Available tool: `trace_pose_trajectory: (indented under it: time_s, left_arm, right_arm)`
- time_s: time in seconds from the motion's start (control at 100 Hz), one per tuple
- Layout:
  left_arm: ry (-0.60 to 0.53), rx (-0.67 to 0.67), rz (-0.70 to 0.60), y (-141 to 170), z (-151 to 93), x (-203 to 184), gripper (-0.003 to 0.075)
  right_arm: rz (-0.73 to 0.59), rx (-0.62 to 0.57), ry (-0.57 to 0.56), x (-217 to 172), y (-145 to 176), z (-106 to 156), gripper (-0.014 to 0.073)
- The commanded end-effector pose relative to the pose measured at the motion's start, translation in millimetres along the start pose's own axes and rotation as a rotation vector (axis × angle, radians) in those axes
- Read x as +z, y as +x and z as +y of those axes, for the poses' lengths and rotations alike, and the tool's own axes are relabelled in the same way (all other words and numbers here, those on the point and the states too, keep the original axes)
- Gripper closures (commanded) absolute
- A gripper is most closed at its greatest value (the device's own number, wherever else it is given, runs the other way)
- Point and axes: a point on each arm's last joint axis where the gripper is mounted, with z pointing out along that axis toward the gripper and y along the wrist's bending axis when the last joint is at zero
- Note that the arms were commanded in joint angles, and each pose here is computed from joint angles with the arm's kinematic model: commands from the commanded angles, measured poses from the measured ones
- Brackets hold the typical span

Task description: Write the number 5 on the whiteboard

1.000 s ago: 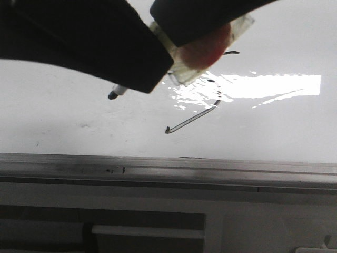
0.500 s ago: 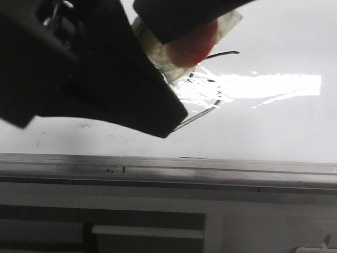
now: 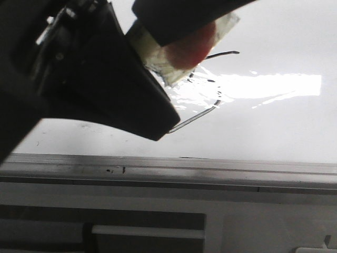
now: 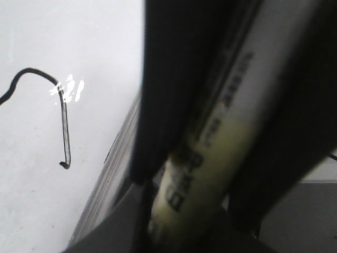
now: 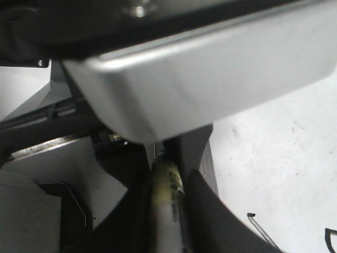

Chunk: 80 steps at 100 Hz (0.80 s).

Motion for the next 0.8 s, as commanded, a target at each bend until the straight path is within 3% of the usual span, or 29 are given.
trace_pose_trajectory:
  time_s: [0.0, 0.15, 0.25, 0.48, 0.64, 0.74, 0.79]
  left_arm:
    - [-0.047, -0.085, -0.138, -19, 7, -10, 0.074]
    - [-0.033, -0.106, -0.132, -18, 6, -10, 0.074]
    - [-0.031, -0.117, -0.136, -18, 6, -10, 0.074]
    - [-0.053, -0.228, -0.175, -15, 15, -14, 0.0741]
    - [-0.1, -0.409, -0.248, -6, 29, -12, 0.0741]
    - [-0.145, -0.494, -0.293, 1, 35, -9, 0.0741]
    - [-0.167, -0.522, -0.312, 5, 36, -8, 0.0741]
  right_arm:
    - [-0.03, 0.03, -0.017, -3, -9, 0, 0.053]
    - [-0.039, 0.032, -0.004, -3, -9, -2, 0.0197]
    - [-0.06, 0.039, 0.027, -10, -10, -5, 0.0074]
    - [-0.141, 0.07, 0.175, -52, -8, -17, 0.0074]
    - [-0.193, 0.106, 0.319, -88, -3, -24, 0.0097]
    - [-0.218, 0.165, 0.384, -105, 0, -24, 0.0241]
    - [-0.215, 0.171, 0.398, -111, 2, -22, 0.0356]
